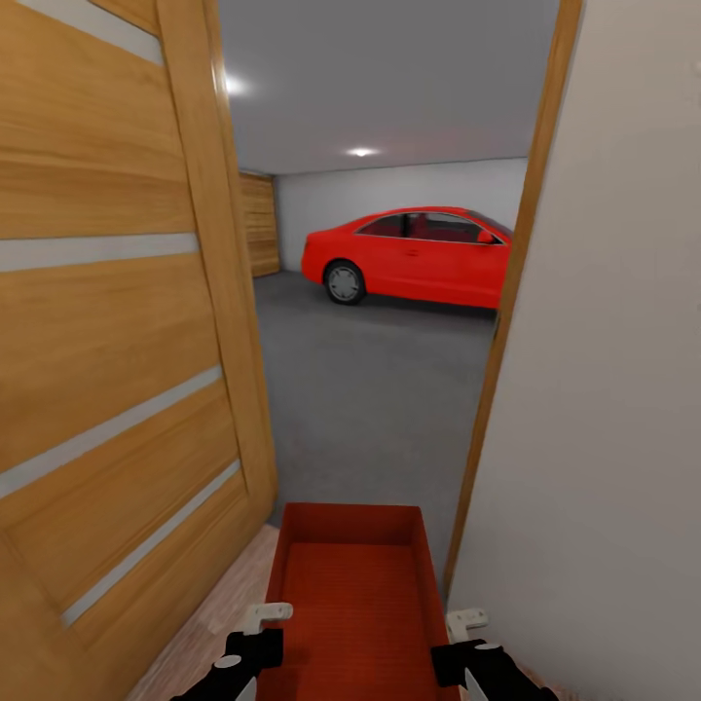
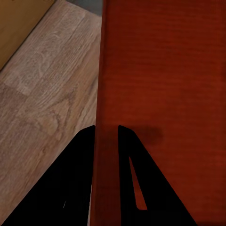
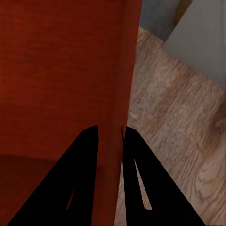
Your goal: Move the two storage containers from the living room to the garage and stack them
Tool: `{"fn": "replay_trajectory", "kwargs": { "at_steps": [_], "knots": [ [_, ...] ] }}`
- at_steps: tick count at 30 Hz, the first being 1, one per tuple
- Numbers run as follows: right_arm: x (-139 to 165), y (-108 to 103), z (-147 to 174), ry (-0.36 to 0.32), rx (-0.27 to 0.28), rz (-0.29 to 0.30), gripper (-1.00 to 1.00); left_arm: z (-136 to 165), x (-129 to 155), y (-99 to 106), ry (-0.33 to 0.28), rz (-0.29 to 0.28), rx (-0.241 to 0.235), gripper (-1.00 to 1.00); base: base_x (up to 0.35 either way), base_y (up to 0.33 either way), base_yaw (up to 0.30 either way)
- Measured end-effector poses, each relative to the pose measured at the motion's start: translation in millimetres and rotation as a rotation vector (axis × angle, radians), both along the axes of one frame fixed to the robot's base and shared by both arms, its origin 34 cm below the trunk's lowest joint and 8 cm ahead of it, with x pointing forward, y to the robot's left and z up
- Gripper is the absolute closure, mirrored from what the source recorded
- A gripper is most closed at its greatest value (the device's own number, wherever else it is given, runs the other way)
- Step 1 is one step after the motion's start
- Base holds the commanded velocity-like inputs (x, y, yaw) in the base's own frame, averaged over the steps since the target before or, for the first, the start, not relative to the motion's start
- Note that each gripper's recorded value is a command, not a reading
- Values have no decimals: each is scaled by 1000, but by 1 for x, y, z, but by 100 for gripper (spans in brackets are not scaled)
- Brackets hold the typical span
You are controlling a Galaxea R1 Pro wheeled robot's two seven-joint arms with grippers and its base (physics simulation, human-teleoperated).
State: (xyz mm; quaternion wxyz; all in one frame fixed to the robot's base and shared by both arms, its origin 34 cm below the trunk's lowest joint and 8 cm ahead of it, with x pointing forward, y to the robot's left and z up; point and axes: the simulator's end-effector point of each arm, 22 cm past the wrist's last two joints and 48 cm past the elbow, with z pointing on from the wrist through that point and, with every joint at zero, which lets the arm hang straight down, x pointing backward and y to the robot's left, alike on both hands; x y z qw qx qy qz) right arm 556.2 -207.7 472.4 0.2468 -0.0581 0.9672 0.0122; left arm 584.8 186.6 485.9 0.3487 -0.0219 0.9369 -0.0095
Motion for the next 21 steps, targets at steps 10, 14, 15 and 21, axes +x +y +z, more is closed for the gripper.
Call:
{"fn": "replay_trajectory", "kwargs": {
  "at_steps": [10,14,15,21],
  "knots": [
    [0,-1,0,0,0,0,100,0,0,0,0,0,0,100,0,103,-170],
    [0,-1,0,0,0,1,100,0,0,-1,0,0,0,100,0,104,-43],
    [0,-1,0,0,0,1,100,0,0,-1,0,0,1,100,0,160,-77],
    [0,6,1,-1,-1,-3,100,0,1,6,-1,-3,-2,100,0,72,-135]
  ]
}}
